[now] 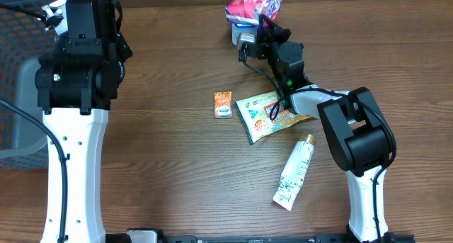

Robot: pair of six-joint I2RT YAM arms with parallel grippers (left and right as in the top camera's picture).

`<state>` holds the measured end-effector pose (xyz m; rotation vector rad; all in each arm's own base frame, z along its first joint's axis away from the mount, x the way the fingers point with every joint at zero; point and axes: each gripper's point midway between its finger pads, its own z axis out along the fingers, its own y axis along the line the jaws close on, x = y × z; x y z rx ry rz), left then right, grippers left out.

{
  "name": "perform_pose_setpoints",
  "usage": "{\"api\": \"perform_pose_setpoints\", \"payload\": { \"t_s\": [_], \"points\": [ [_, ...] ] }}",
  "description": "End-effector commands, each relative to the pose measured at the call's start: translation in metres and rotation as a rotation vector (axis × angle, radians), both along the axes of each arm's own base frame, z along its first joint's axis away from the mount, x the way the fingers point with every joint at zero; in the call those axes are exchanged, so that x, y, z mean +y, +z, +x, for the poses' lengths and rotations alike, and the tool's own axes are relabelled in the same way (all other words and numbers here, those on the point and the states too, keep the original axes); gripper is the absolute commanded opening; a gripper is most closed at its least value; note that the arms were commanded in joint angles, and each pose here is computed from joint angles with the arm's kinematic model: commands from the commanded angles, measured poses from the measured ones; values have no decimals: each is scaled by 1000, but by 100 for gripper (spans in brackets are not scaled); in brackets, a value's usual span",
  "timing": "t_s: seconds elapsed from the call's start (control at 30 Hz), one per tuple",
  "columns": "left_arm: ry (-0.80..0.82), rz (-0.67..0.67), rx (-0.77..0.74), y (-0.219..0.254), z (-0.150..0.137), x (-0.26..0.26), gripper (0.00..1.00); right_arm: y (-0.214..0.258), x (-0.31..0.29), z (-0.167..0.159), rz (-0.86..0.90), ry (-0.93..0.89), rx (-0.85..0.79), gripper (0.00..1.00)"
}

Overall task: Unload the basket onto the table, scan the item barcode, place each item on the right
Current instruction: 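Carry the purple-red package to the scanner and hold it before it, then move the package right and drop it at the table's right edge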

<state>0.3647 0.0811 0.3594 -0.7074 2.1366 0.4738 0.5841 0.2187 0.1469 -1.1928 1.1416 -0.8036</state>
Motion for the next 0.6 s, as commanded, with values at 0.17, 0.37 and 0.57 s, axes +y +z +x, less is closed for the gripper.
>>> {"api": "perform_pose_setpoints", "payload": {
  "t_s": [0.17,0.37,0.57],
  "points": [
    [19,6,-9,3,0,4,100,145,-53,-16,228,-243,-118,4],
    [19,6,-9,3,0,4,100,227,-120,-57,537,-482,-196,4],
    [19,5,-9,3,0,4,100,191,-283,-119,1084,-1105,-292,4]
  ]
}}
